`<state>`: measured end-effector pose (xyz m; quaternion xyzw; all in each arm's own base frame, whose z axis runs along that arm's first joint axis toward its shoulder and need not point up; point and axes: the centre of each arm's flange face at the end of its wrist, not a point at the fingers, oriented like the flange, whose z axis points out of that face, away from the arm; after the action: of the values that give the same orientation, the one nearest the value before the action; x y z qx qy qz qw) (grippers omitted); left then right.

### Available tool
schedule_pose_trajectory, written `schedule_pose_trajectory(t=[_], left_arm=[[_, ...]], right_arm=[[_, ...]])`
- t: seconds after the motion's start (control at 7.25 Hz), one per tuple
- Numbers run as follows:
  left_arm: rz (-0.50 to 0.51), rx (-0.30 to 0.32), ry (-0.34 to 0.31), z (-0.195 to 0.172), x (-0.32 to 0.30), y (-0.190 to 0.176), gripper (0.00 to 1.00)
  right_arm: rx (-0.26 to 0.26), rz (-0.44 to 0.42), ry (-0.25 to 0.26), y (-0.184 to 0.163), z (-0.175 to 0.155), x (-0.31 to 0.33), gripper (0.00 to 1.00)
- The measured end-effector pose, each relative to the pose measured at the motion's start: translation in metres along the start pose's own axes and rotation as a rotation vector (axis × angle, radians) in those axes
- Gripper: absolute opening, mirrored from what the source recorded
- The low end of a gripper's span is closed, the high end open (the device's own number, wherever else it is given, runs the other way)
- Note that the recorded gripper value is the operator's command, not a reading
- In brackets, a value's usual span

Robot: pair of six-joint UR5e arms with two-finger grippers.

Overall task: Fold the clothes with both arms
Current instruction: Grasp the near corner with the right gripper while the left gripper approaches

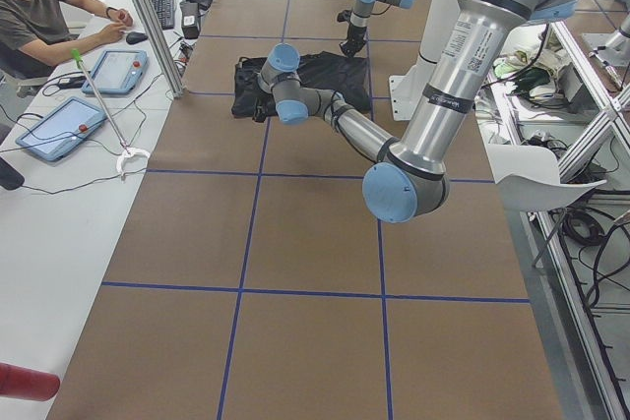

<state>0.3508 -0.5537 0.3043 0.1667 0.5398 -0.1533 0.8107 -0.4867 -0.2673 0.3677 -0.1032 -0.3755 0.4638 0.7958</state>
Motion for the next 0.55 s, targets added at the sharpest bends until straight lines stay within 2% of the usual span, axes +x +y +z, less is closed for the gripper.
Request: schedule_pose_trajectory(t=[0.28, 0.41, 0.55], left_arm=[[-0.005, -0.001, -0.001, 0.0, -0.001, 0.0, 1.0], [-0.042, 0.0, 0.007, -0.002, 0.002, 0.001, 1.0], [-0.124, 0.001, 0.038, -0.01, 0.015, 0.008, 1.0]], right_arm=[[-0.018, -0.001, -0.011, 0.001, -0.011, -0.004, 0.0], [-0.024, -0.002, -0.013, 0.001, -0.019, -0.005, 0.0], [-0.023, -0.004, -0.007, 0.002, -0.025, -0.005, 0.0]])
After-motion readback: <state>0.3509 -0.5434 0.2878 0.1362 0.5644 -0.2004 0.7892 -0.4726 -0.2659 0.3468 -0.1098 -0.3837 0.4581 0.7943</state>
